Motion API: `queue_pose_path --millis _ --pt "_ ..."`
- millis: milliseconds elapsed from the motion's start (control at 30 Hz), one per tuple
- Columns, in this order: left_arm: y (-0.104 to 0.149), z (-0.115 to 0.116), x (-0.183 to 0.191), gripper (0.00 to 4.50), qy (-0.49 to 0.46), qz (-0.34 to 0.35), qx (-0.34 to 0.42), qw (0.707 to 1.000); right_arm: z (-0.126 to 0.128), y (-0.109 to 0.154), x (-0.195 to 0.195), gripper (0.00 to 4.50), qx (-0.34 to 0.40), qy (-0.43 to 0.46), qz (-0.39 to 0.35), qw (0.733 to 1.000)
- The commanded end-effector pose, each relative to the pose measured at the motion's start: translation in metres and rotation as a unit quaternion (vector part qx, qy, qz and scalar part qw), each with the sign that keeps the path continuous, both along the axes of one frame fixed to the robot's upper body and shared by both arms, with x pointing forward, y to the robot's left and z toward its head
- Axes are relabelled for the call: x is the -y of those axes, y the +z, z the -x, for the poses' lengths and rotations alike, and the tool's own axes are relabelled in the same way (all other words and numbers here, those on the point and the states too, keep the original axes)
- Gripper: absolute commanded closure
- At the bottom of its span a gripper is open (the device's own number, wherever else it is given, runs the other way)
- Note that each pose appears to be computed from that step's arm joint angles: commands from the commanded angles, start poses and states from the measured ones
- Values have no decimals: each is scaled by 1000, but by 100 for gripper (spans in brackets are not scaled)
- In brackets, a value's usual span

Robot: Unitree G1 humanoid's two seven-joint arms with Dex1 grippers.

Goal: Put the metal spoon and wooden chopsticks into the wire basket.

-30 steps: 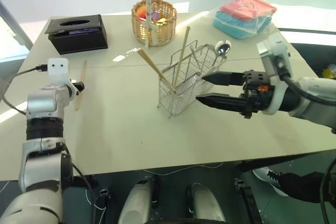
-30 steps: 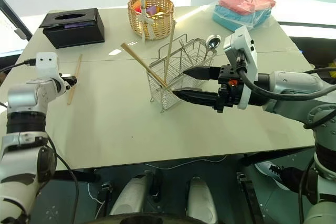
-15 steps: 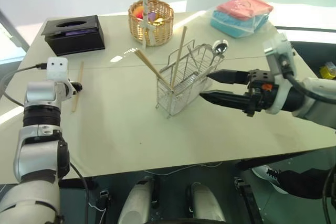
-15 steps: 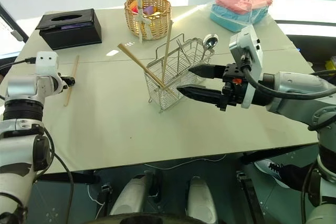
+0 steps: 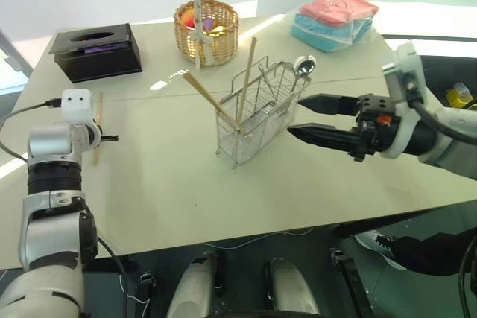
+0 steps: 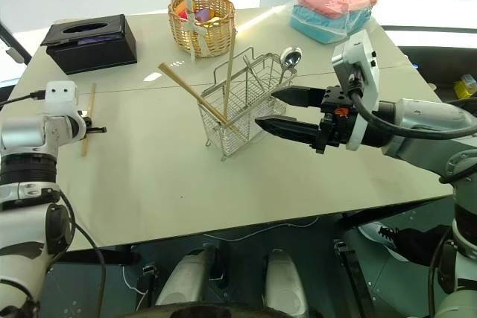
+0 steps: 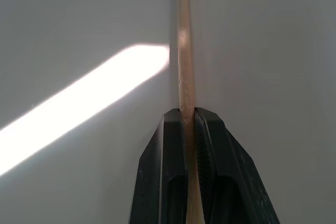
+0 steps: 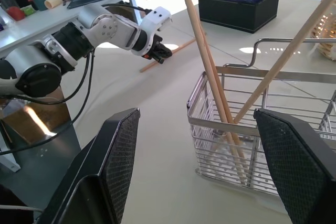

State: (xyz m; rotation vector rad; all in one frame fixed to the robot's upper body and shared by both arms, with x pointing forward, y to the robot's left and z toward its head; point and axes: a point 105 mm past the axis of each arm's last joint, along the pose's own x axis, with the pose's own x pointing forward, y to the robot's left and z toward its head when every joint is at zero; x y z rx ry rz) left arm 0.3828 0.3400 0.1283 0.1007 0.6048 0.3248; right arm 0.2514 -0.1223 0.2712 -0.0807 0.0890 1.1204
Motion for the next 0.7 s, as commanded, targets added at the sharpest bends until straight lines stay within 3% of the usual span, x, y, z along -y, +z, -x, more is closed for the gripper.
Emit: queue_pose_path --millis 33,167,300,500,700 --pt "28 -6 -5 445 11 -16 59 998 1 9 1 93 25 1 -9 1000" --pt "99 -24 13 445 -44 -33 247 967 -1 7 1 93 24 -1 -11 1000" --pt "161 -24 51 445 -139 -10 396 908 -1 5 1 93 23 -3 -15 1000" --pt "239 9 116 445 -286 95 547 781 -3 2 1 93 23 -5 -21 1000" --pt "283 53 176 445 -422 227 586 653 -4 0 2 93 23 -9 -23 999"
